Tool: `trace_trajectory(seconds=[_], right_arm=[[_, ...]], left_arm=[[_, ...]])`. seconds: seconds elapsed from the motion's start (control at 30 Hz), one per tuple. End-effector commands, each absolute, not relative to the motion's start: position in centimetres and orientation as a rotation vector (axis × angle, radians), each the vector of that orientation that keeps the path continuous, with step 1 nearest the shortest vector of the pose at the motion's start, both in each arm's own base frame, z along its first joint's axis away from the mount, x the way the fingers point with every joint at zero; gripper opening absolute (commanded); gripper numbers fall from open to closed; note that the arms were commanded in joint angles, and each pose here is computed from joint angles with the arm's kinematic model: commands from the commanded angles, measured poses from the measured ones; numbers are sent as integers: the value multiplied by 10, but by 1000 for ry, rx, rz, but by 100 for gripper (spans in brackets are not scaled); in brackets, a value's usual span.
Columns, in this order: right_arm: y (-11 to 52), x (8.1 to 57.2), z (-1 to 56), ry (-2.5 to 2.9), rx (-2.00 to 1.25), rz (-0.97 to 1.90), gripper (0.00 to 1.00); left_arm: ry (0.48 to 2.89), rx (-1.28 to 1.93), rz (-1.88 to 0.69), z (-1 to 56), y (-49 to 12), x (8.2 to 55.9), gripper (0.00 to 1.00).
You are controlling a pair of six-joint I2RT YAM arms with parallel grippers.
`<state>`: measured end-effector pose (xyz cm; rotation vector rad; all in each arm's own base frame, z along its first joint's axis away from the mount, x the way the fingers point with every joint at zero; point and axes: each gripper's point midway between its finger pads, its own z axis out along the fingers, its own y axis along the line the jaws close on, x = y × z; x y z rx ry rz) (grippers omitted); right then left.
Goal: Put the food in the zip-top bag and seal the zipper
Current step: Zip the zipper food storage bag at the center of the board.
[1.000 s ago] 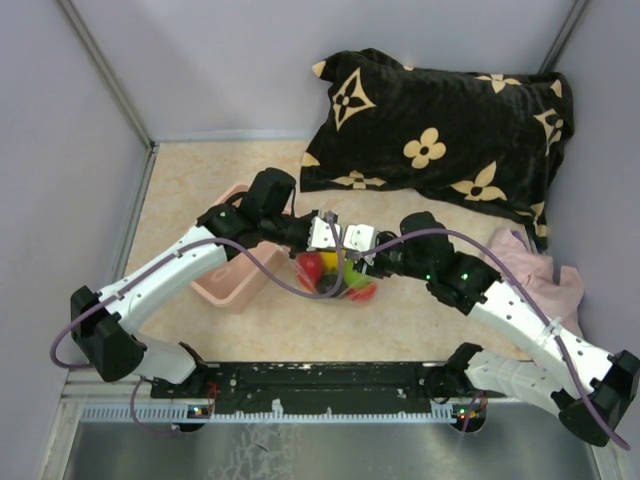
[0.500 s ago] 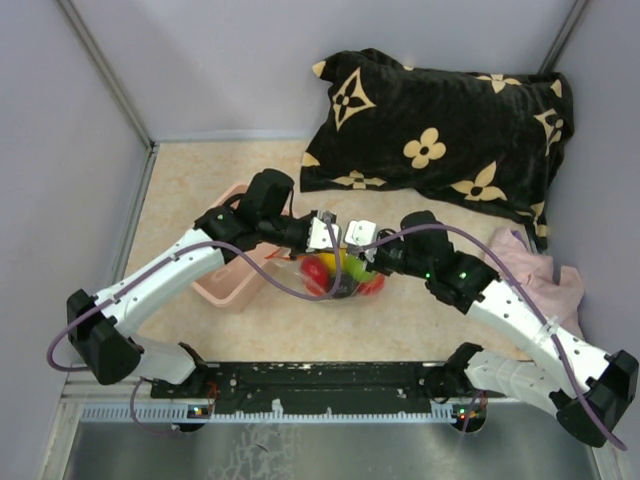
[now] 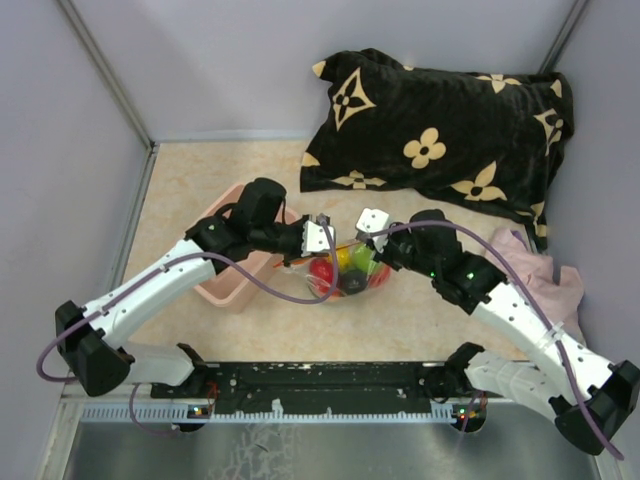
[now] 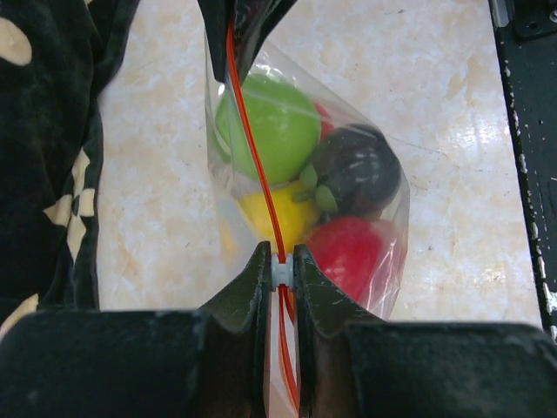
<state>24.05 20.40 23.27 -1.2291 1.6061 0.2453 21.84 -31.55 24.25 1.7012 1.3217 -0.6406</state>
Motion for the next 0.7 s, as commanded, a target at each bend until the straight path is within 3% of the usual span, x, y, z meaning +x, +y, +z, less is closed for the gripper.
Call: trace_trajectory(seconds=[0.0,0.67], right_arm=[[171,261,253,1628,-1072,96,0],[127,285,251,1706,-883,-60,0]], left_arm=[[1428,1662,-601,239,-297,216,2],[1619,1547,-520,212,-261,212,2]])
